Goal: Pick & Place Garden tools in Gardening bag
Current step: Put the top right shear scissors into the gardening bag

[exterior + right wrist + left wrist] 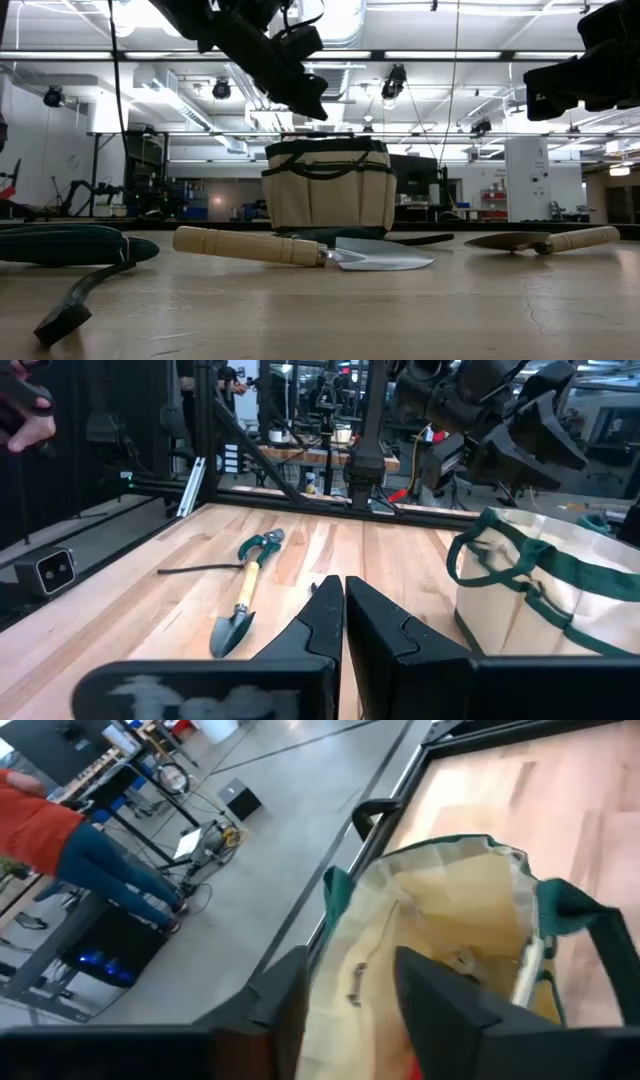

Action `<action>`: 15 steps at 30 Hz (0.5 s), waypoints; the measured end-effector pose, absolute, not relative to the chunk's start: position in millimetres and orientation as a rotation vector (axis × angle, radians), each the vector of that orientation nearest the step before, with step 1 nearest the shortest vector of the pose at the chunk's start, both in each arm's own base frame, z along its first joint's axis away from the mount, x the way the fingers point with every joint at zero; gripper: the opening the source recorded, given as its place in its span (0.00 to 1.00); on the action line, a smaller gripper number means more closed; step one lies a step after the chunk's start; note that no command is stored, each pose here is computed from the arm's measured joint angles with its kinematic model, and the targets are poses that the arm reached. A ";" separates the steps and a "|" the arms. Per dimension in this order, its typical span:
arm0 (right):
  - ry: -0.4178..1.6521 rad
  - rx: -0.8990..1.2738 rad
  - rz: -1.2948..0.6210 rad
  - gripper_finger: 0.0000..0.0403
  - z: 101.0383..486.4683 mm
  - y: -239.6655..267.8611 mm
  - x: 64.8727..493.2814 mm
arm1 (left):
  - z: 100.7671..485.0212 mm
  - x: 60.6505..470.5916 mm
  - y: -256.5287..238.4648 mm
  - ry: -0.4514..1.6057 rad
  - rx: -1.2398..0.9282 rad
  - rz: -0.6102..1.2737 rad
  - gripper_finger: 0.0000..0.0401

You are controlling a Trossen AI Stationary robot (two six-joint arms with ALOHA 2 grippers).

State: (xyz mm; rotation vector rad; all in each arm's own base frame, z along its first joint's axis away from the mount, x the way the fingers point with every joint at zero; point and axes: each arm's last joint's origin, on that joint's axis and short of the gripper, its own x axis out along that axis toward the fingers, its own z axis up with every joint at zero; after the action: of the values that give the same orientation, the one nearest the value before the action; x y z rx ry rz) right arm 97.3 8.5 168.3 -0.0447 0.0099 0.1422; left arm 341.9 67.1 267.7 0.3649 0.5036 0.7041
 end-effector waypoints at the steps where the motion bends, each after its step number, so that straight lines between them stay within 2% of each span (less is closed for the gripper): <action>1: 0.010 -0.045 0.142 0.02 168.4 8.5 97.3 | 267.7 341.8 67.2 0.503 0.361 0.709 0.46; 8: 0.010 -0.045 0.143 0.02 168.4 8.6 97.3 | 268.1 340.6 66.5 0.491 0.326 0.783 0.70; 11: 0.010 -0.045 0.143 0.02 168.4 8.6 97.3 | 268.3 341.2 62.9 0.487 0.326 0.773 0.74; 15: 0.010 -0.045 0.143 0.02 168.3 8.6 97.3 | 268.3 342.3 56.7 0.479 0.321 0.760 0.75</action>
State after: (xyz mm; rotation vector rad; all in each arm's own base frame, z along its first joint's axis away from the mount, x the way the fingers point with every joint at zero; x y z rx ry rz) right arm 97.3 8.6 168.3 -0.0447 0.0100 0.1426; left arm 342.3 56.7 268.3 0.3207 0.4793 0.7597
